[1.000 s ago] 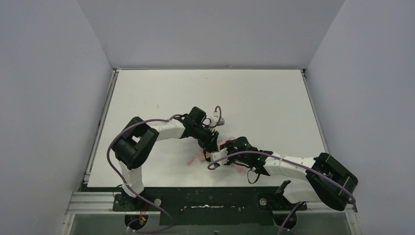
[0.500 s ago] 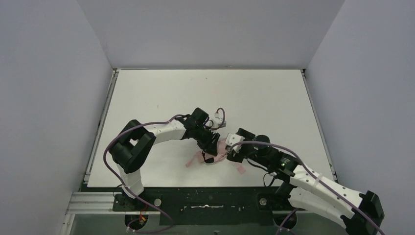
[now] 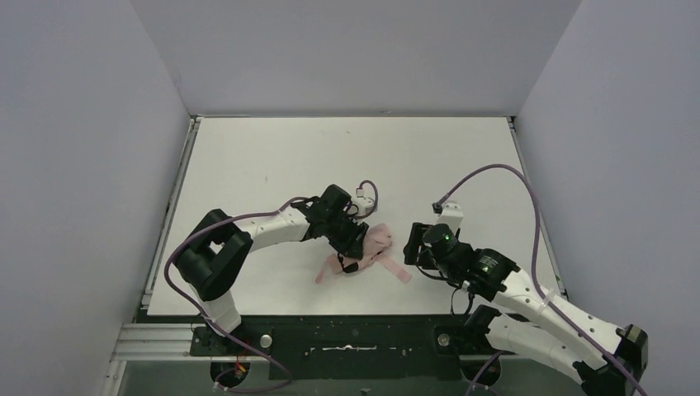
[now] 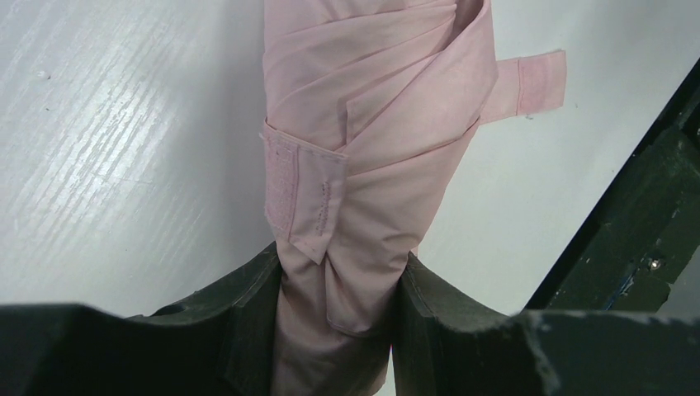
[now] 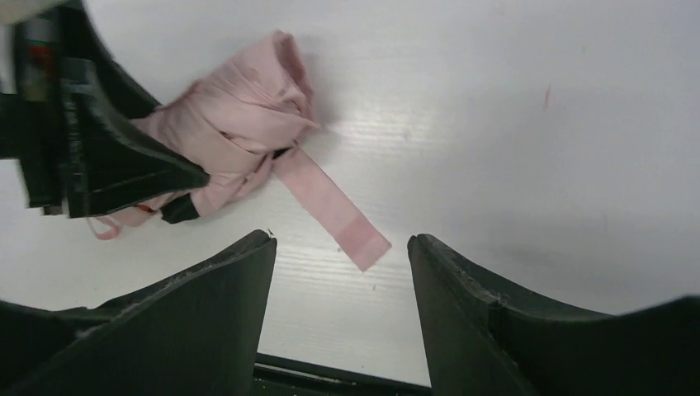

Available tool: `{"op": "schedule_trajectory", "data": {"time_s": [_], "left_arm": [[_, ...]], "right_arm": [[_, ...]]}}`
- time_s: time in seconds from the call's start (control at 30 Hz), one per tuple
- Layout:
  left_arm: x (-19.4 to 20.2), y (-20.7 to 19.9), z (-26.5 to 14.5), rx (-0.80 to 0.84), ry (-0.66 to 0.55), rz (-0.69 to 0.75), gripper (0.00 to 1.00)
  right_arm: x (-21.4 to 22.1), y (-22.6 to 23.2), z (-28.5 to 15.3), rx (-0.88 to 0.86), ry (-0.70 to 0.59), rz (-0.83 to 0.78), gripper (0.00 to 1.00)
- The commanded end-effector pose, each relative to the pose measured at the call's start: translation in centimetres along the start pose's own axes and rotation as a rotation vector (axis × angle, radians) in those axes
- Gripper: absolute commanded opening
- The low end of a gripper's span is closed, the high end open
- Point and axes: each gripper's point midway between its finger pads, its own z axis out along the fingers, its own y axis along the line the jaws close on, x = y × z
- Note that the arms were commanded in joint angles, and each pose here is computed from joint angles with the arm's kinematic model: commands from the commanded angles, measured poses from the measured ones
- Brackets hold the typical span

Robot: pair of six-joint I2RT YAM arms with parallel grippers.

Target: Put away the umbrella

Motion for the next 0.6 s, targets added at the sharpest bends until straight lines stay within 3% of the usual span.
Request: {"op": "schedule_trajectory", "data": {"time_s": [0.0, 0.3, 0.57], "left_arm": [[-1.0, 1.3, -0.7, -0.114, -0.059, -0.011, 0.0], [-1.6, 1.2, -1.5, -0.168, -0.121, -0.064, 0.0], [-1.8, 1.0, -2.1, -0.224, -0.162, -0.102, 0.0]], "right_arm": [[2.5, -2.0, 0.8, 0.194, 0.092, 0.236, 0.62], [5.7, -1.4, 3.3, 0.247, 0.22, 0.336, 0.64], [5.7, -1.3, 4.7, 0.308, 0.257, 0.352, 0.65]]}}
